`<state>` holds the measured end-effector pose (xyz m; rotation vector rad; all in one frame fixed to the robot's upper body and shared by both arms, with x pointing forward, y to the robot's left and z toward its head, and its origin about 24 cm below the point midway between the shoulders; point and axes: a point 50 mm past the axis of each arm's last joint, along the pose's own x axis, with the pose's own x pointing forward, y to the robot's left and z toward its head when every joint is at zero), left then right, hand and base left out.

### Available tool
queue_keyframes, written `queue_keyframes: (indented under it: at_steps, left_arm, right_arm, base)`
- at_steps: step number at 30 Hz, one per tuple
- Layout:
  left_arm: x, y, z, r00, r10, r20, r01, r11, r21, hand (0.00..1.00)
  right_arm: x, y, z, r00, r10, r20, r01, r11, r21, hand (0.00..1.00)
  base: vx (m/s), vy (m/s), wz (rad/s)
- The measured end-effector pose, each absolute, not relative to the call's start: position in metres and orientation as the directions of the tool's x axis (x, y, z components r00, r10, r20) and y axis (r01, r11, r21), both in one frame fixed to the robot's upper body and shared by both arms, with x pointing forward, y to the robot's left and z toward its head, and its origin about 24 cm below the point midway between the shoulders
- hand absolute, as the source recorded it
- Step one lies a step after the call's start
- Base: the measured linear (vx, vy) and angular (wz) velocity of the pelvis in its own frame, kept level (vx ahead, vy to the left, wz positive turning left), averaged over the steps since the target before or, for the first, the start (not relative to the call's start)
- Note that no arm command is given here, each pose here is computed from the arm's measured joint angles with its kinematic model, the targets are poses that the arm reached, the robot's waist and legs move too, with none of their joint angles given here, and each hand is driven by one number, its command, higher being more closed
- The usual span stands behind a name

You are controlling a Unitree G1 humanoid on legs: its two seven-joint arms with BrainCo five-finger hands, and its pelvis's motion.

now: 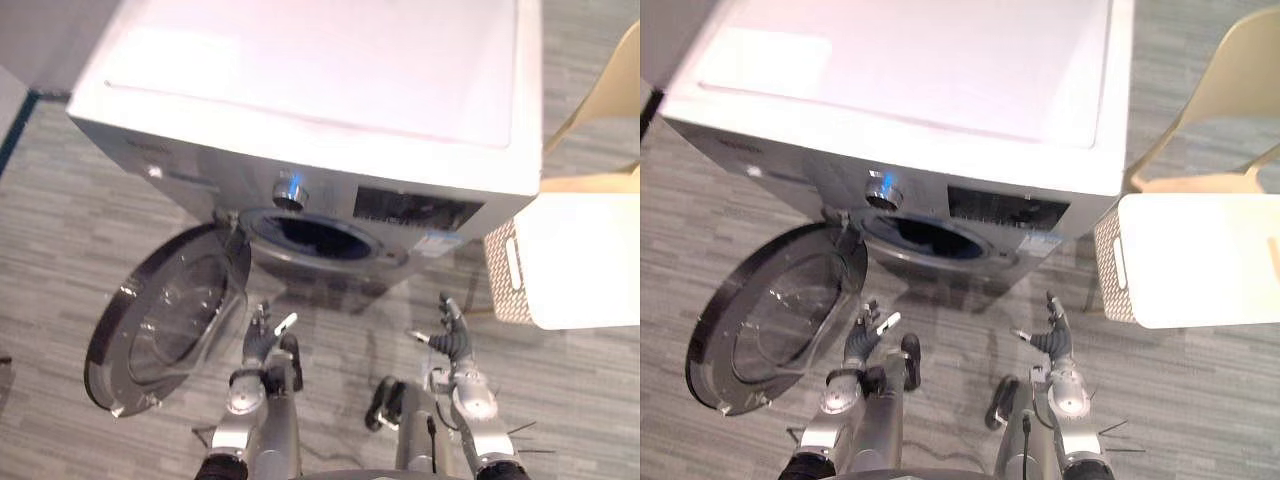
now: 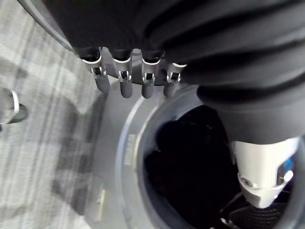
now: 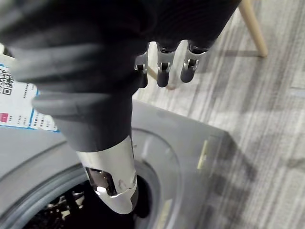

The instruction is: Pick up the laundry basket with both hands and put the clothes into the washing machine.

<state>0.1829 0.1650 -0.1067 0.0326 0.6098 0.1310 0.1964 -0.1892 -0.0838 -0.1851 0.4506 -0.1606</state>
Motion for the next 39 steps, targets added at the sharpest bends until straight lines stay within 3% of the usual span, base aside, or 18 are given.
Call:
queue_keyframes:
  at_steps: [5,10,21,26,35,39]
  left_arm:
    - [0.147,0.189,-0.134,0.688,0.185,-0.702,-0.104,0.982,0.157,0.0]
    - [0.13,0.197,-0.142,0.641,0.199,-0.741,-0.057,0.976,0.212,0.0]
    - [0.154,0.206,-0.132,0.69,0.208,-0.693,-0.027,0.964,0.263,0.0]
    - [0.156,0.186,-0.132,0.703,0.19,-0.686,-0.045,0.974,0.223,0.0]
    - [0.155,0.167,-0.134,0.705,0.161,-0.691,-0.043,0.982,0.185,0.0]
    - [0.172,0.179,-0.122,0.753,0.192,-0.63,-0.044,0.969,0.243,0.0]
  right_arm:
    - [0.174,-0.192,-0.114,0.794,-0.189,-0.578,0.068,0.972,-0.226,0.0]
    - [0.162,-0.192,-0.125,0.747,-0.186,-0.639,0.035,0.969,-0.243,0.0]
    - [0.154,-0.184,-0.133,0.714,-0.142,-0.686,-0.021,0.974,-0.225,0.0]
    - [0.188,-0.195,-0.117,0.775,-0.161,-0.611,0.002,0.967,-0.253,0.0]
    - [0.156,-0.219,-0.127,0.706,-0.269,-0.655,0.101,0.954,-0.283,0.0]
    - [0.153,-0.207,-0.13,0.699,-0.25,-0.67,0.108,0.963,-0.247,0.0]
  base:
    - [0.08,0.032,-0.19]
    - [0.0,0.031,-0.33]
    - [-0.07,0.038,0.28]
    - [-0.16,-0.033,0.18]
    - [-0.05,0.014,0.31]
    - [0.0,0.045,0.16]
